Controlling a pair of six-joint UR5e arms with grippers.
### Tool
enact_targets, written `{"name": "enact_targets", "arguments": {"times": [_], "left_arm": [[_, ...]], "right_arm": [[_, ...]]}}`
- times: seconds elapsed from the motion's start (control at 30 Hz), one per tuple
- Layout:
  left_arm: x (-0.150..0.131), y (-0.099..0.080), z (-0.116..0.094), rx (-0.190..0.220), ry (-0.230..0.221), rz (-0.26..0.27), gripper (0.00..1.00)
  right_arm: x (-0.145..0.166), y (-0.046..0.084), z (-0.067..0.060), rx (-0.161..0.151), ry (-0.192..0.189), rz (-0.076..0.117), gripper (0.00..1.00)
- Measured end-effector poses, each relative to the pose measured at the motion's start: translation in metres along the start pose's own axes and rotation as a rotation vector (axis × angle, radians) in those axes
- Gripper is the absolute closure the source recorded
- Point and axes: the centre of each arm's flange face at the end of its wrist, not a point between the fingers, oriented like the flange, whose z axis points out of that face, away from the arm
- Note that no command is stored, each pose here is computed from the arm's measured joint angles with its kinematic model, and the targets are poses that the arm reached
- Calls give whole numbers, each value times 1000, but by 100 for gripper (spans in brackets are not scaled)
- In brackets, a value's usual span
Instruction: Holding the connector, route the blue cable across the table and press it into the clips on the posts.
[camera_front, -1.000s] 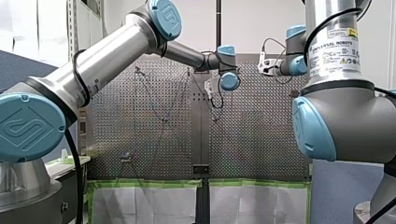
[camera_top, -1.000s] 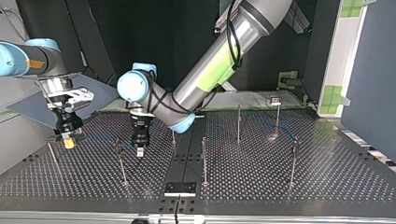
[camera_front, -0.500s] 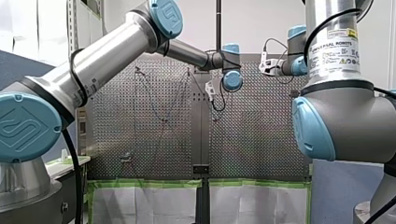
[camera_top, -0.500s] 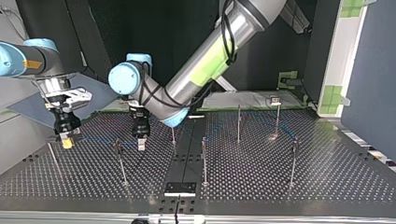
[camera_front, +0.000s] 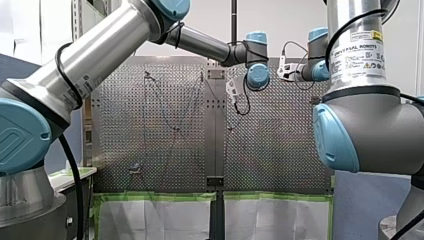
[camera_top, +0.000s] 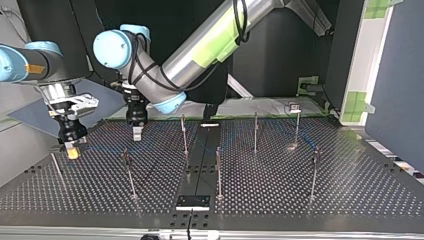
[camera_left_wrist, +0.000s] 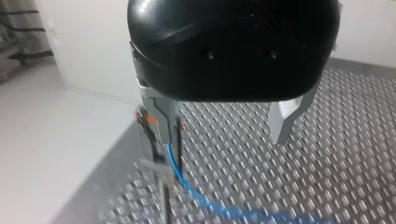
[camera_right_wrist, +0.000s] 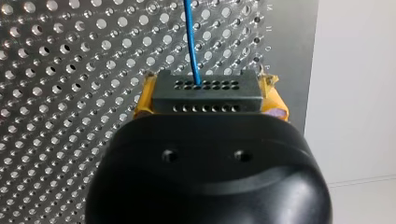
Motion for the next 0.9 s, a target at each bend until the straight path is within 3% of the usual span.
{"name": "enact_targets", "arguments": {"times": [0.17, 0.5, 0.77, 0.9], "left_arm": [[-11, -17, -33, 39, -4, -51, 0], [-35, -37, -91, 57, -35, -160, 0], [-61, -23, -93, 36, -89, -253, 0], [-76, -9, -82, 29, -120, -265, 0]], "right_arm": [[0, 0, 0, 1, 0, 1, 100], [-1, 1, 0, 0, -1, 2, 100], [-1, 1, 0, 9, -3, 1, 100], [-1, 1, 0, 13, -4, 2, 100]]}}
